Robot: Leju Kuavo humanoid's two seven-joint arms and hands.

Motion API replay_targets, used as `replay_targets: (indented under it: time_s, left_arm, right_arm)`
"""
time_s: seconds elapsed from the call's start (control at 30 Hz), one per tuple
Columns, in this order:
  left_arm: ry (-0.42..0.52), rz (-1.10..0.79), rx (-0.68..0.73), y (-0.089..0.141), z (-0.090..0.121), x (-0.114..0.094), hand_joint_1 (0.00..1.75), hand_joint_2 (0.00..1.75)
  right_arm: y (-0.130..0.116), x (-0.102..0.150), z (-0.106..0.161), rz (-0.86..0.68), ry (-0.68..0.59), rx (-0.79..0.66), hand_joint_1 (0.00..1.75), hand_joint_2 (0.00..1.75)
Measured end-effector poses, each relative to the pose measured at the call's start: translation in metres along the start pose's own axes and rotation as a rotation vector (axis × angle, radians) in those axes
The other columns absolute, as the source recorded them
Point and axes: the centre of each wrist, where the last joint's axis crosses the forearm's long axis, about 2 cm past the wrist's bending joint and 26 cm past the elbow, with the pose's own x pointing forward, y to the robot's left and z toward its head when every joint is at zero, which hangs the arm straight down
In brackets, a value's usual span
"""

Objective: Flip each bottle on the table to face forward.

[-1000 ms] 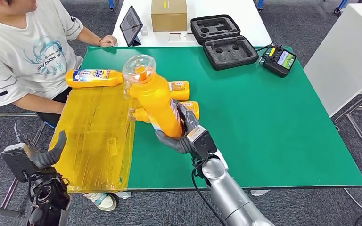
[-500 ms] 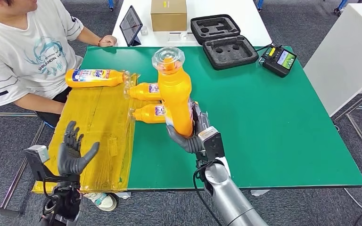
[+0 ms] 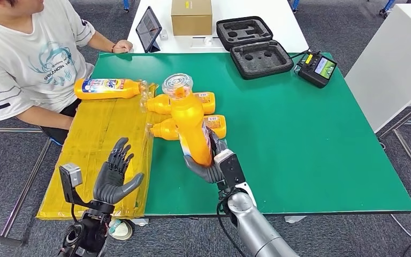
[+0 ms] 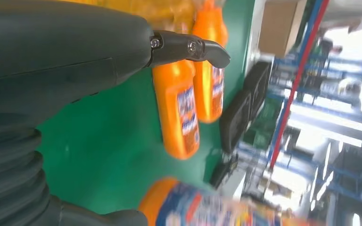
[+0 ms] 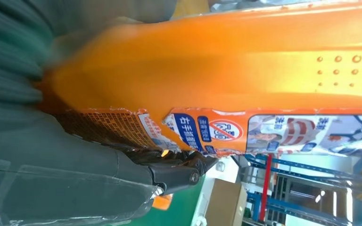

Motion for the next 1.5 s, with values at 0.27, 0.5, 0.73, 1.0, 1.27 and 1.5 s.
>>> replay_targets:
  time_s: [0.27, 0.5, 0.73, 1.0, 1.27, 1.5]
  left_arm:
    - [0.022, 0.030, -0.095, -0.020, -0.002, -0.004, 0.00, 1.75]
    - [0.030, 0.058, -0.144, -0.029, -0.017, -0.004, 0.00, 1.75]
    - [0.053, 0.082, -0.154, -0.031, -0.027, -0.009, 0.00, 1.75]
    - [0.089, 0.110, -0.126, -0.025, -0.029, -0.016, 0.00, 1.75]
    - [0.144, 0.120, -0.118, -0.020, -0.024, -0.022, 0.00, 1.75]
    - [0.152, 0.119, -0.117, -0.019, -0.023, -0.023, 0.00, 1.75]
  right_arm:
    - [0.025, -0.006, 0.013, 0.036, 0.044, 0.087, 1.75, 1.75]
    - [0.047, -0.007, 0.021, 0.060, 0.052, 0.190, 1.75, 1.75]
    - [0.068, -0.006, 0.026, 0.034, 0.066, 0.283, 1.75, 1.75]
    - [0.084, -0.008, 0.029, 0.074, 0.085, 0.394, 1.75, 1.75]
    - [0.083, -0.015, 0.033, 0.154, 0.132, 0.446, 1.75, 1.75]
    - [0.084, -0.016, 0.033, 0.167, 0.142, 0.459, 1.75, 1.75]
